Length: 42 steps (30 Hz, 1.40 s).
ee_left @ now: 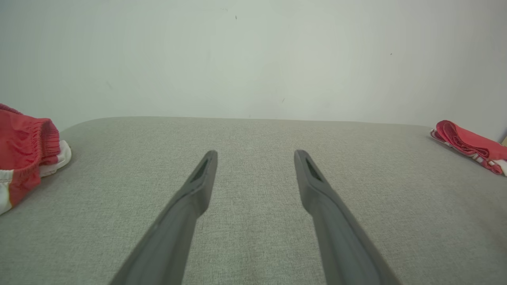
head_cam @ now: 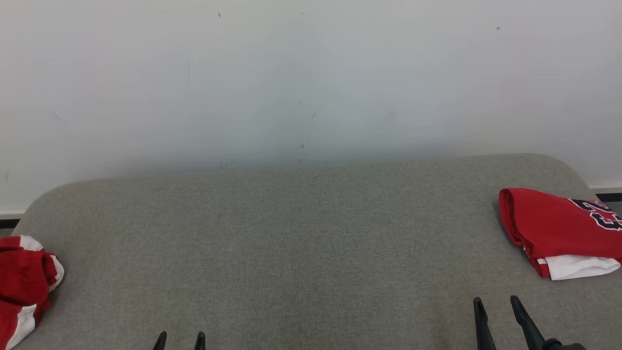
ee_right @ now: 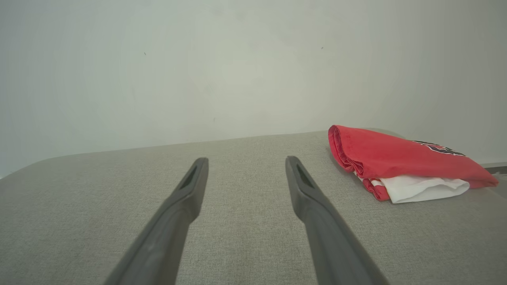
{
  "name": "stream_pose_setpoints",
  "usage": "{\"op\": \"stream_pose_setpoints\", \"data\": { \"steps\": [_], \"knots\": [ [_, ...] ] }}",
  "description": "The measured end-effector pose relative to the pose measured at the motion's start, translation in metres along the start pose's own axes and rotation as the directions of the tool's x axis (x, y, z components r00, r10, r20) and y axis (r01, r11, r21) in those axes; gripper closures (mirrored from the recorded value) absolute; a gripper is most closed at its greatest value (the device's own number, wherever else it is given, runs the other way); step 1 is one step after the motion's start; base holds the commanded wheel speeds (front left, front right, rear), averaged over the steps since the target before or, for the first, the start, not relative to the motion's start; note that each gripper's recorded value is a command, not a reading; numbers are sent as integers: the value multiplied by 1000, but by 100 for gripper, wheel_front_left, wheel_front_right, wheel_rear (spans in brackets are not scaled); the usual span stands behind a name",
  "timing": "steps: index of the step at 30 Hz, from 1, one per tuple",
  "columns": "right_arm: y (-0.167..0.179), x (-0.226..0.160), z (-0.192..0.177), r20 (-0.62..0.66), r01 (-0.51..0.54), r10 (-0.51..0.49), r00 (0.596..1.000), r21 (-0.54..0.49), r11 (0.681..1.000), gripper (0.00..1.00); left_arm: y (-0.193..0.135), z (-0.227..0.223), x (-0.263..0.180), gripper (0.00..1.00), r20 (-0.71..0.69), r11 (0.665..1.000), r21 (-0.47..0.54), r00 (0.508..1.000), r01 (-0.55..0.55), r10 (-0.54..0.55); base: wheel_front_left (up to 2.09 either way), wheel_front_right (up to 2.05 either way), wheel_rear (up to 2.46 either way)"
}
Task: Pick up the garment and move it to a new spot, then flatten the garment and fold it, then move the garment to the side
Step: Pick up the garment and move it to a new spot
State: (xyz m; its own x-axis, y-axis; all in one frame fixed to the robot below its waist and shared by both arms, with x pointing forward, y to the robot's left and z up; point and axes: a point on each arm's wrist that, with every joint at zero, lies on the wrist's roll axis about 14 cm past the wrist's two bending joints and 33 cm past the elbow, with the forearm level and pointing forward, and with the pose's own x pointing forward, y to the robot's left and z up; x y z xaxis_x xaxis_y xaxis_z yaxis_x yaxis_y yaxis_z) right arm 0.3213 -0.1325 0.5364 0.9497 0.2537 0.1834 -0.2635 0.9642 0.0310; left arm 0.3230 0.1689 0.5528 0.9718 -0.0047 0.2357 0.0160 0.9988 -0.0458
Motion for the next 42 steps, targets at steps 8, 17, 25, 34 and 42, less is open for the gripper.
{"op": "stream_pose_setpoints", "data": {
  "steps": [8,17,25,34,42],
  "knots": [
    [8,5,-2,-6,-26,26,1000,7,1000,0,5,0,-2,0,0,1000,1,1000,-17,17,0,0,0],
    [31,19,-4,-7,-102,102,995,25,995,0,24,6,-10,0,14,996,8,996,-84,84,0,0,0],
    [56,35,-5,-4,-185,185,983,39,982,0,44,12,-19,0,31,988,18,988,-151,151,0,0,0],
    [87,50,-8,-3,-282,282,959,60,958,0,69,18,-37,0,41,969,34,969,-243,242,0,0,0],
    [115,61,-9,3,-366,367,930,75,927,0,90,24,-51,0,55,948,49,948,-316,313,0,0,0]
  ]
}}
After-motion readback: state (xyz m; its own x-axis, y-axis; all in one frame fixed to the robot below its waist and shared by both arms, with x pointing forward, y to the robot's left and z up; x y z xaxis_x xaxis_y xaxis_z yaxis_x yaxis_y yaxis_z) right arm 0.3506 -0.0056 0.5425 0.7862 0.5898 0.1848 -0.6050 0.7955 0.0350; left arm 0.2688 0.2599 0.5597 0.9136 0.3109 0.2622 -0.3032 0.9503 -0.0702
